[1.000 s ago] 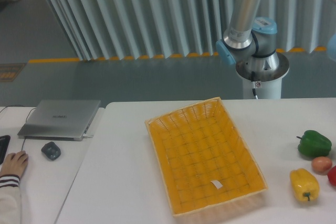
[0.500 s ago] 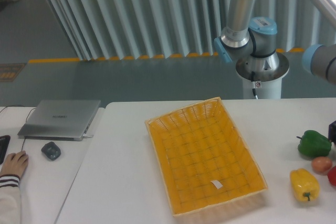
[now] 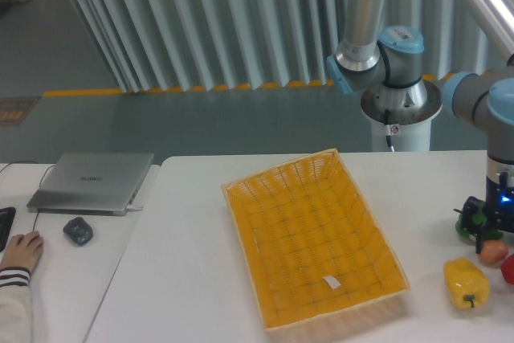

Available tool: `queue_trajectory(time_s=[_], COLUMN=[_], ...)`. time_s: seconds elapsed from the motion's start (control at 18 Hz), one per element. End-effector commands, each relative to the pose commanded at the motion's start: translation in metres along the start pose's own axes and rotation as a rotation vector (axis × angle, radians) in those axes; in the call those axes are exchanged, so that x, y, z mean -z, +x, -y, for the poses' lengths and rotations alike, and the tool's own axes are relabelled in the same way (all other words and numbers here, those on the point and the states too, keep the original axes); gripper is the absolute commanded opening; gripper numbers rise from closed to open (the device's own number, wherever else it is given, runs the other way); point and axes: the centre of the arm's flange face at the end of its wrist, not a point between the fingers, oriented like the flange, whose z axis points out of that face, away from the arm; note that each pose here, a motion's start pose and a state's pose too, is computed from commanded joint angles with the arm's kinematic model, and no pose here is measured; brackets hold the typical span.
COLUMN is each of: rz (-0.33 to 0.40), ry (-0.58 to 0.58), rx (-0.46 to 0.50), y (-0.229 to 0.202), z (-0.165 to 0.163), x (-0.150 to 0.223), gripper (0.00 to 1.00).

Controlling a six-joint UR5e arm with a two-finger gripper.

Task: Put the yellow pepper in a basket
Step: 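Move the gripper down over the yellow bell pepper, then lower the open gripper around the yellow pepper and close it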

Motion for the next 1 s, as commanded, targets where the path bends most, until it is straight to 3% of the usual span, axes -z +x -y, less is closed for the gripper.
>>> queue_trajectory(time_s=[0.44,0.83,1.0], rz=[-0.019,-0.003,0.017], ry=[0.004,-0.046,-0.017], rx=[0.205,0.215,0.209], y=[0.034,0.051,0.034], z=[0.02,0.029,0.026], x=[-0.007,-0.033,-0.009], gripper=[1.0,1.0,1.0])
